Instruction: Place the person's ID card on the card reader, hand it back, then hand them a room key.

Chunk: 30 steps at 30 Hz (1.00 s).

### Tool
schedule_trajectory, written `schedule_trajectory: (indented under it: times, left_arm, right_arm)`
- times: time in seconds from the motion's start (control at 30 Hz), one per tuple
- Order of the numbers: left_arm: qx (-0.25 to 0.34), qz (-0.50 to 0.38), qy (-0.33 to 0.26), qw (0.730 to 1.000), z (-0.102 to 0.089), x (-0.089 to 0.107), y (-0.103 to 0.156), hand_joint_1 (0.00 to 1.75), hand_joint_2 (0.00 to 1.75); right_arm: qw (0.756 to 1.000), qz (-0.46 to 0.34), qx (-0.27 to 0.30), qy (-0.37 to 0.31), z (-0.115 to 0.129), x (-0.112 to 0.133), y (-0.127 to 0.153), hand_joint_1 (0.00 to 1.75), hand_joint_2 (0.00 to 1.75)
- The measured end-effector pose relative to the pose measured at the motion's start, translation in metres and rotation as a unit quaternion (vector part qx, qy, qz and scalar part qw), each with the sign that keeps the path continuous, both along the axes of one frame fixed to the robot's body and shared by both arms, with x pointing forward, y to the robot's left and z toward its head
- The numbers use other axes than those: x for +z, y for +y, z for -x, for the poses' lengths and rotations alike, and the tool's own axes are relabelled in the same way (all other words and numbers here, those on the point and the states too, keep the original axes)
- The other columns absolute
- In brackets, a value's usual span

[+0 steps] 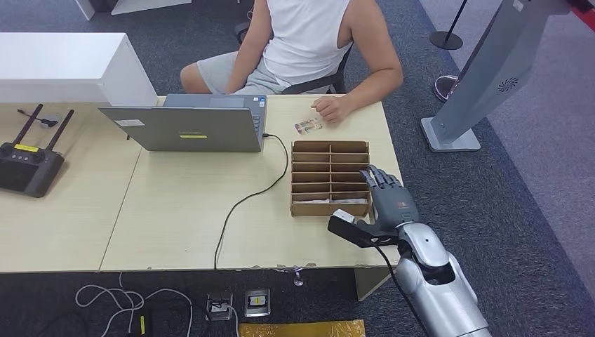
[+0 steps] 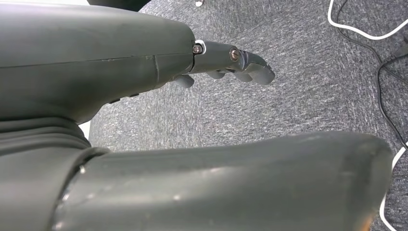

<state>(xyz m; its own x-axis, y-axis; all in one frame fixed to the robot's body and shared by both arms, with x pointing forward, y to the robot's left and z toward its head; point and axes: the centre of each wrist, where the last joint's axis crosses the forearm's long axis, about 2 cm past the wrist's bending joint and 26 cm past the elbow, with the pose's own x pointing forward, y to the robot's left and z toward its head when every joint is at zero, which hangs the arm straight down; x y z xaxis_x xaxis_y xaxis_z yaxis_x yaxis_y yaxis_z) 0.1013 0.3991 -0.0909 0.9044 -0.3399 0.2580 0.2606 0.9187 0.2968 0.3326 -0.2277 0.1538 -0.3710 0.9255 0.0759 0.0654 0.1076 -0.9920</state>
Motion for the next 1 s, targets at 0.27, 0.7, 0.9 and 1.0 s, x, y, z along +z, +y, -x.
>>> schedule_trajectory:
  times: [0.27, 0.7, 0.9, 1.0]
  left_arm:
    - [-0.003, 0.001, -0.003, 1.000, -0.003, 0.001, 0.000, 0.00, 0.00]
    - [-0.006, 0.002, -0.004, 1.000, -0.006, 0.001, -0.003, 0.00, 0.00]
    - [-0.008, 0.003, -0.004, 1.000, -0.006, 0.001, -0.004, 0.00, 0.00]
    - [-0.007, 0.004, -0.005, 1.000, -0.007, 0.001, -0.005, 0.00, 0.00]
  right_arm:
    - [1.000, -0.004, 0.004, 0.002, 0.001, -0.001, 0.002, 0.00, 1.75]
    - [1.000, -0.007, 0.006, 0.009, 0.001, -0.004, 0.003, 0.00, 1.75]
    - [1.000, -0.011, 0.015, 0.015, 0.001, -0.007, 0.007, 0.00, 1.75]
    - [0.999, -0.015, 0.021, 0.018, 0.001, -0.008, 0.012, 0.00, 1.75]
